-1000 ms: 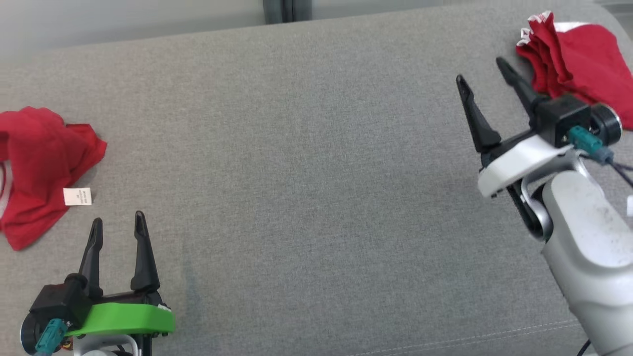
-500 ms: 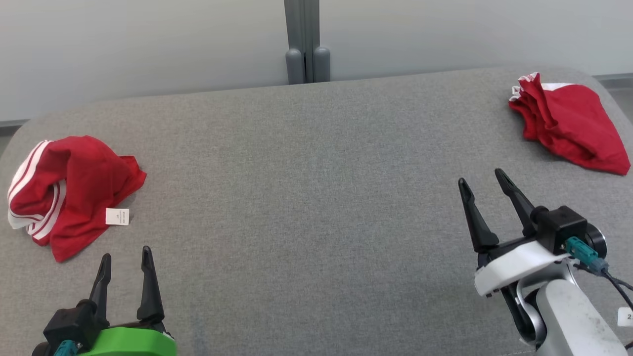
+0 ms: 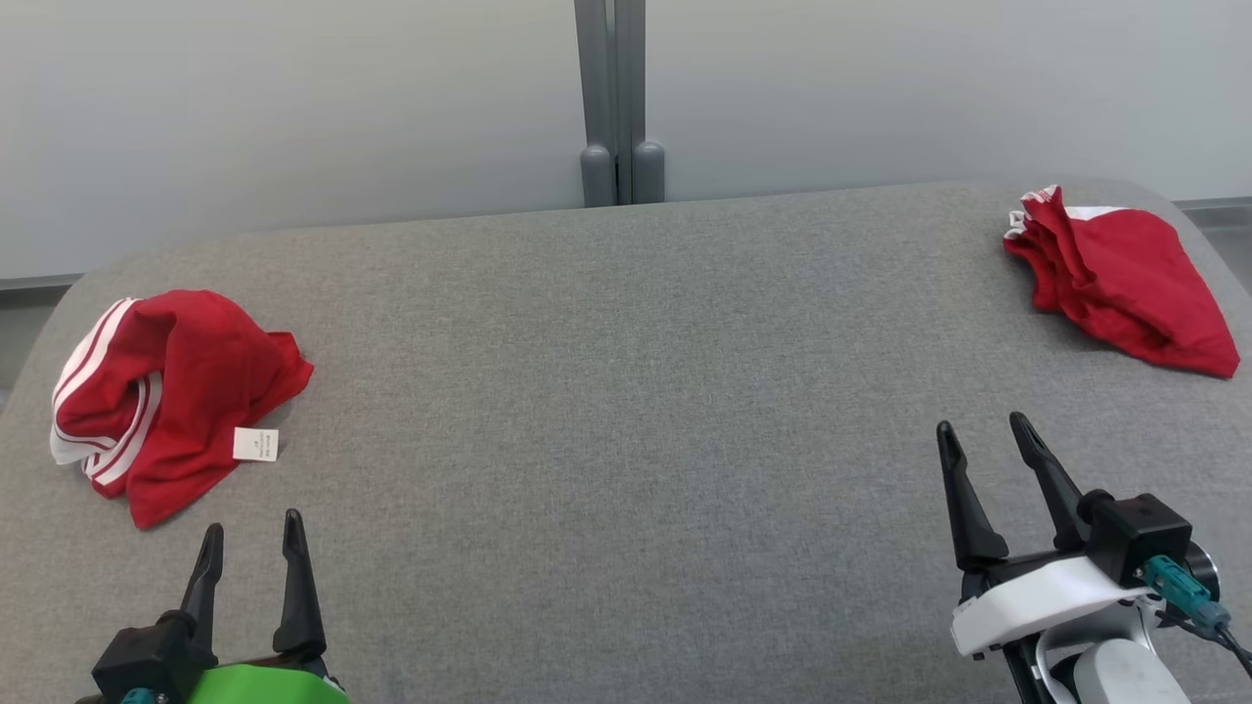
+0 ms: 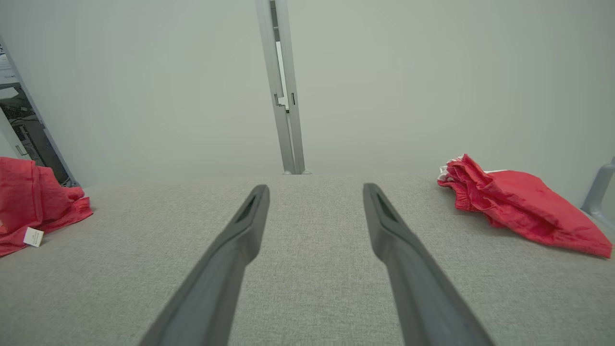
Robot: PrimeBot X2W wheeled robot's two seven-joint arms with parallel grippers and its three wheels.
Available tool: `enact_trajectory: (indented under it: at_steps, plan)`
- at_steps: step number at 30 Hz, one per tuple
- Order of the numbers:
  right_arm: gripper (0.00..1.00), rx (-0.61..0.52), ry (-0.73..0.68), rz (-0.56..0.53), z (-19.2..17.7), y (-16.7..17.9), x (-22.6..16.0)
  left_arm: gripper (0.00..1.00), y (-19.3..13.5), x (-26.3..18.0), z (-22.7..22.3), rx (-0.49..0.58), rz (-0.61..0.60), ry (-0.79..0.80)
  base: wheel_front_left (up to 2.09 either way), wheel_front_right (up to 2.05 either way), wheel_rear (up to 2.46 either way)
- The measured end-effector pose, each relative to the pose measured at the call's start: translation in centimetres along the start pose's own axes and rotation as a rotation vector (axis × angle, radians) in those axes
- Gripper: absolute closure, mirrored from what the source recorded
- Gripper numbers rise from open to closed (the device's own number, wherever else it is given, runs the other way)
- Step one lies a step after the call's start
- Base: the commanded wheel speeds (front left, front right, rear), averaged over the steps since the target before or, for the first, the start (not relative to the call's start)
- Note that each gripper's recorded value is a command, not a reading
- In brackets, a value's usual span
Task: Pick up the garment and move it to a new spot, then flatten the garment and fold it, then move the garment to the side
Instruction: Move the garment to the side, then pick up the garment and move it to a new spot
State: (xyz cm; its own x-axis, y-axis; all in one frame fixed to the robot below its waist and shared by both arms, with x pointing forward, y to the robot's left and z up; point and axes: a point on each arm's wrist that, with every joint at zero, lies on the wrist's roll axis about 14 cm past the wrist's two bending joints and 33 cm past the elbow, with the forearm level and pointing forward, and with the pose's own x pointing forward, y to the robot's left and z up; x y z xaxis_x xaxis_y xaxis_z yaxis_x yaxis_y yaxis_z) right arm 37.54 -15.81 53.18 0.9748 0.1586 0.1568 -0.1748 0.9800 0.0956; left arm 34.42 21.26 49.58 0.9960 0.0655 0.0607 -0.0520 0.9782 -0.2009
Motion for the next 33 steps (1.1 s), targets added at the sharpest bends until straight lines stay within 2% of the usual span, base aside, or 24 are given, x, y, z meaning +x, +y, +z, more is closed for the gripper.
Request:
enact_trajectory:
  at_steps: [24,33]
  plan:
    - [0.00,0.019,0.017,-0.037,-0.7,-0.6,-0.9,0.00,-0.5,0.0,-0.5,0.000,-0.018,0.015,0.00,0.00,0.00]
    - [0.00,0.026,0.025,-0.007,-1.0,0.5,-0.4,0.00,0.9,-0.6,0.0,0.001,0.024,0.000,0.00,0.00,0.00]
